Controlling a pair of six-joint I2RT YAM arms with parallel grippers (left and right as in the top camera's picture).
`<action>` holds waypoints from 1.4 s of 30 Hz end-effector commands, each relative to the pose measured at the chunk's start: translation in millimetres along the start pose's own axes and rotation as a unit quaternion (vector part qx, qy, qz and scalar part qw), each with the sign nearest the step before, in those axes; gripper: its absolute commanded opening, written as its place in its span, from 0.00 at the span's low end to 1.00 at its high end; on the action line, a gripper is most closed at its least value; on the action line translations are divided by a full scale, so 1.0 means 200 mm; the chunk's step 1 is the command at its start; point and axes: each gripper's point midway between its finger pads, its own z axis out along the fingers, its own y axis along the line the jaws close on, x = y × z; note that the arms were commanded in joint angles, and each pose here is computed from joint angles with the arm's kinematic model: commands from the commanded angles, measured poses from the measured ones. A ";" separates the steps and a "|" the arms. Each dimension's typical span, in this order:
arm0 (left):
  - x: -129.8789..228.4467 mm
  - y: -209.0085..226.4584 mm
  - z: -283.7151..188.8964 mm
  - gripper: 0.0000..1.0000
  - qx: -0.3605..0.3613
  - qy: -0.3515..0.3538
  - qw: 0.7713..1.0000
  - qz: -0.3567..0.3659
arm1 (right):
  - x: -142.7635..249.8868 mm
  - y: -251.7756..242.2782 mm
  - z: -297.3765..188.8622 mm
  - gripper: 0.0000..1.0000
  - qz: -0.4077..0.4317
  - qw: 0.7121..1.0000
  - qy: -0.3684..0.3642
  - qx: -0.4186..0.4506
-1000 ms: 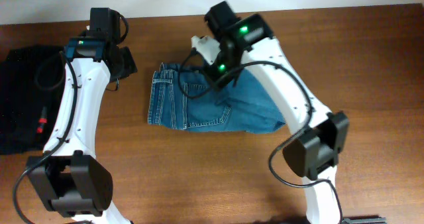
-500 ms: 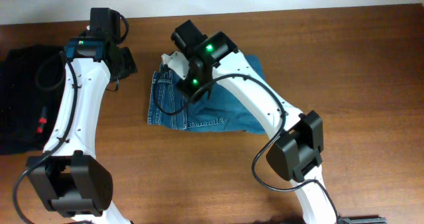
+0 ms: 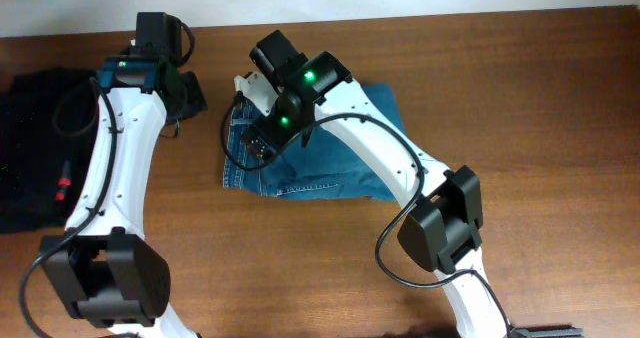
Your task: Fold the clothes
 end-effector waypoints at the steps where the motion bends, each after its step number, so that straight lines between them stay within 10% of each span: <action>1: -0.02 -0.05 -0.08 0.13 0.039 -0.007 0.999 0.004 | -0.09 -0.01 -0.08 0.99 0.021 0.999 -0.033 -0.006; 7: 0.08 -0.25 -0.11 0.14 0.140 0.037 0.989 0.031 | -0.03 -0.25 -0.32 0.99 0.129 0.991 -0.044 0.017; 19: 0.38 -0.53 -0.02 0.52 0.227 0.127 0.963 0.073 | 0.70 -0.91 -0.69 0.99 0.321 0.932 0.097 0.137; 42: 0.48 -0.72 0.19 0.51 0.277 0.127 0.948 0.095 | 1.04 -1.14 -0.83 0.99 0.420 0.889 0.118 0.136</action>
